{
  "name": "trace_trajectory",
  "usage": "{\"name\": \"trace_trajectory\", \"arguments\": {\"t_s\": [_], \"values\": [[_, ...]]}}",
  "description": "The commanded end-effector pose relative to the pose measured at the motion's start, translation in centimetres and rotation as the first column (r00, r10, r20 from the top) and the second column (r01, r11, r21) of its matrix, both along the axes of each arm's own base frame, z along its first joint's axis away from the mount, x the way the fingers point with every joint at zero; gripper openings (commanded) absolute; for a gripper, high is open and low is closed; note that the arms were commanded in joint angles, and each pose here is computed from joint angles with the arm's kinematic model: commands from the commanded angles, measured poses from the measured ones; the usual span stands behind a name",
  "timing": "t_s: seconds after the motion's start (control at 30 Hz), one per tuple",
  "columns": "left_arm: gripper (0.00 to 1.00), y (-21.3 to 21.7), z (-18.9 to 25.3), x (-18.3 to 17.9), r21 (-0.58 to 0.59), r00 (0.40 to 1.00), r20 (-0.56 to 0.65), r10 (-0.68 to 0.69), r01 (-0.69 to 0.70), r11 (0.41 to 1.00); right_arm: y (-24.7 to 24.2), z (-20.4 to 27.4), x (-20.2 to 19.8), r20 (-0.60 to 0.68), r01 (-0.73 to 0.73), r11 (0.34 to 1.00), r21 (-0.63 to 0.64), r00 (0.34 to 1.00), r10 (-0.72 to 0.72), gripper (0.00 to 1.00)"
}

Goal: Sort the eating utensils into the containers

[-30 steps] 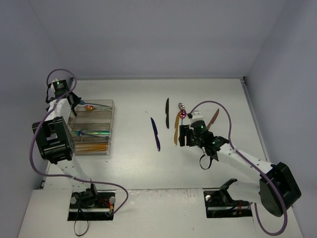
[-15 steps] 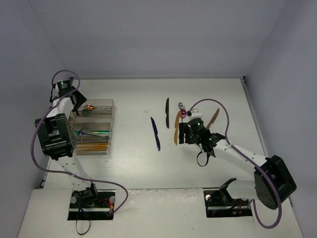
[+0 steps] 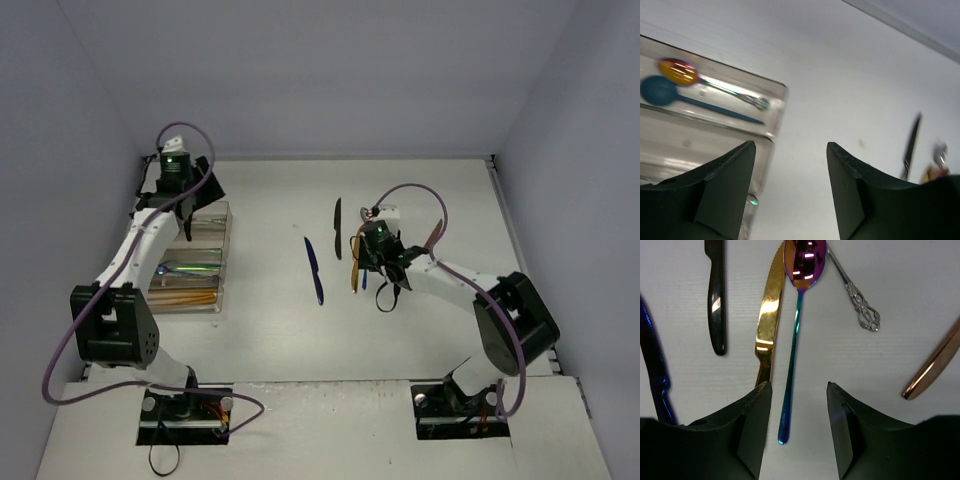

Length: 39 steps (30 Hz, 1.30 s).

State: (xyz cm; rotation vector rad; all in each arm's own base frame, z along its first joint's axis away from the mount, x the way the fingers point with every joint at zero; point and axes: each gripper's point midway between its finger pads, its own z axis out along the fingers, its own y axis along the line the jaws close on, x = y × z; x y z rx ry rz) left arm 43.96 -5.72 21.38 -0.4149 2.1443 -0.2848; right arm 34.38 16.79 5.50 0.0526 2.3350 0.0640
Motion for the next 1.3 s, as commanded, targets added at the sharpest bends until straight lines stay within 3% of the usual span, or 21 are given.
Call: {"name": "trace_trajectory", "arguments": {"t_s": [0.0,0.3,0.6,0.67,0.73,0.8,1.07,1.27], "values": [[0.56,-5.6,1.6,-4.4,0.054,0.983,0.028,-0.180,0.179,0.982,0.6,1.2,4.1,0.060,0.091,0.995,0.039,0.994,-0.094,0.41],[0.57,-7.6,1.4,-10.1,0.069,0.954,0.047,-0.297,0.293,0.954,0.4,-1.5,6.2,0.020,0.158,0.987,0.014,0.987,-0.158,0.33],[0.59,-7.5,0.7,-11.8,0.063,0.945,0.040,-0.324,0.322,0.945,-0.4,-3.8,6.9,-0.008,0.201,0.980,-0.018,0.980,-0.201,0.26],[0.59,-8.0,0.5,-11.8,0.049,0.941,0.036,-0.335,0.334,0.941,-0.7,-4.1,6.8,-0.016,0.206,0.978,-0.021,0.978,-0.207,0.19],[0.59,-8.4,0.5,-11.8,0.041,0.937,0.037,-0.346,0.345,0.938,-0.9,-3.7,6.9,-0.006,0.209,0.978,-0.023,0.978,-0.209,0.04],[0.59,-8.8,0.6,-11.7,0.034,0.933,0.034,-0.359,0.358,0.933,-1.2,-2.7,7.0,0.014,0.188,0.981,-0.040,0.982,-0.188,0.00],[0.59,-12.0,3.0,-11.2,-0.054,0.896,0.106,-0.431,0.438,0.897,1.0,4.8,5.9,0.134,-0.079,0.995,-0.059,0.987,0.087,0.00],[0.59,-15.6,5.0,-10.6,-0.113,0.850,0.174,-0.497,0.519,0.847,6.1,10.9,1.5,0.276,-0.405,0.914,-0.010,0.878,0.392,0.00]]}}
